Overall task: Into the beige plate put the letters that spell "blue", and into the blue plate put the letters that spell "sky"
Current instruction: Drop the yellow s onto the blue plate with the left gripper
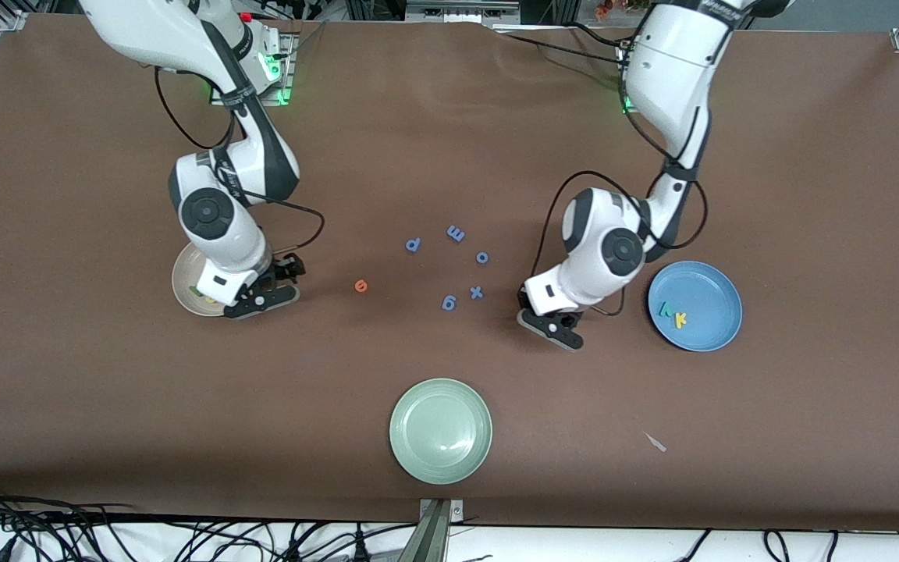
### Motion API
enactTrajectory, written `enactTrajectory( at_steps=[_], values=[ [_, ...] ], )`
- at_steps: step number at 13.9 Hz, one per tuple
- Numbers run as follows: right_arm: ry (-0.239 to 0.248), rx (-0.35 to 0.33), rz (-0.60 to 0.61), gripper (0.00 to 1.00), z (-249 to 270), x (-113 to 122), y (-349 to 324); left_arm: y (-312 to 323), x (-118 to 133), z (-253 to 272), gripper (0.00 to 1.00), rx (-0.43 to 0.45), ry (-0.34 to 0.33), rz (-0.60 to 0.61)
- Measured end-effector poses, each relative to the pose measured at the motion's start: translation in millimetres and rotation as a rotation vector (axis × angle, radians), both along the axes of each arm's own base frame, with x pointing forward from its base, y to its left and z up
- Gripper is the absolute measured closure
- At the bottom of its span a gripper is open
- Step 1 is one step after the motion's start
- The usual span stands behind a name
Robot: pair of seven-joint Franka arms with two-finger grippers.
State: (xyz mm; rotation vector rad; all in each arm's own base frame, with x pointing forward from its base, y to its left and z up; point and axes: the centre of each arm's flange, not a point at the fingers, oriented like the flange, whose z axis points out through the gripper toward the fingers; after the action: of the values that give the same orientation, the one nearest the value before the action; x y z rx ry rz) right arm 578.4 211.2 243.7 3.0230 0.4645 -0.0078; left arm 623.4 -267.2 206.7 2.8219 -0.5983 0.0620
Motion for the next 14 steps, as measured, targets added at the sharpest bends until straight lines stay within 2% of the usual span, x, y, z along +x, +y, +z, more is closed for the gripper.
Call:
enactTrajectory(
  at_steps=[2, 4, 7, 11, 12, 14],
  values=[
    [-0.001, 0.028, -0.082, 0.0, -2.9, 0.7, 27.6, 79.1, 20.4, 34.7, 0.8, -0.042, 0.061, -0.01],
    [0.006, 0.055, -0.17, 0.0, -4.1, 1.4, 48.4, 157.8, 22.0, 53.7, 0.8, -0.075, 0.086, -0.019],
    [0.015, 0.096, -0.306, 0.0, -8.5, 3.6, 77.7, 225.2, 1.6, 44.1, 0.8, -0.017, 0.111, -0.083],
    [0.034, 0.087, -0.429, 0.0, -33.2, -3.4, 104.6, 246.6, -31.7, -11.4, 0.8, 0.011, 0.208, -0.069],
    [0.041, 0.081, -0.437, 0.0, -41.8, -7.9, 110.4, 249.0, -33.9, -19.7, 0.76, 0.016, 0.214, -0.064],
    [0.054, 0.069, -0.436, 0.0, -56.4, -16.2, 120.0, 248.5, -33.1, -19.7, 0.57, 0.018, 0.208, -0.063]
  ],
)
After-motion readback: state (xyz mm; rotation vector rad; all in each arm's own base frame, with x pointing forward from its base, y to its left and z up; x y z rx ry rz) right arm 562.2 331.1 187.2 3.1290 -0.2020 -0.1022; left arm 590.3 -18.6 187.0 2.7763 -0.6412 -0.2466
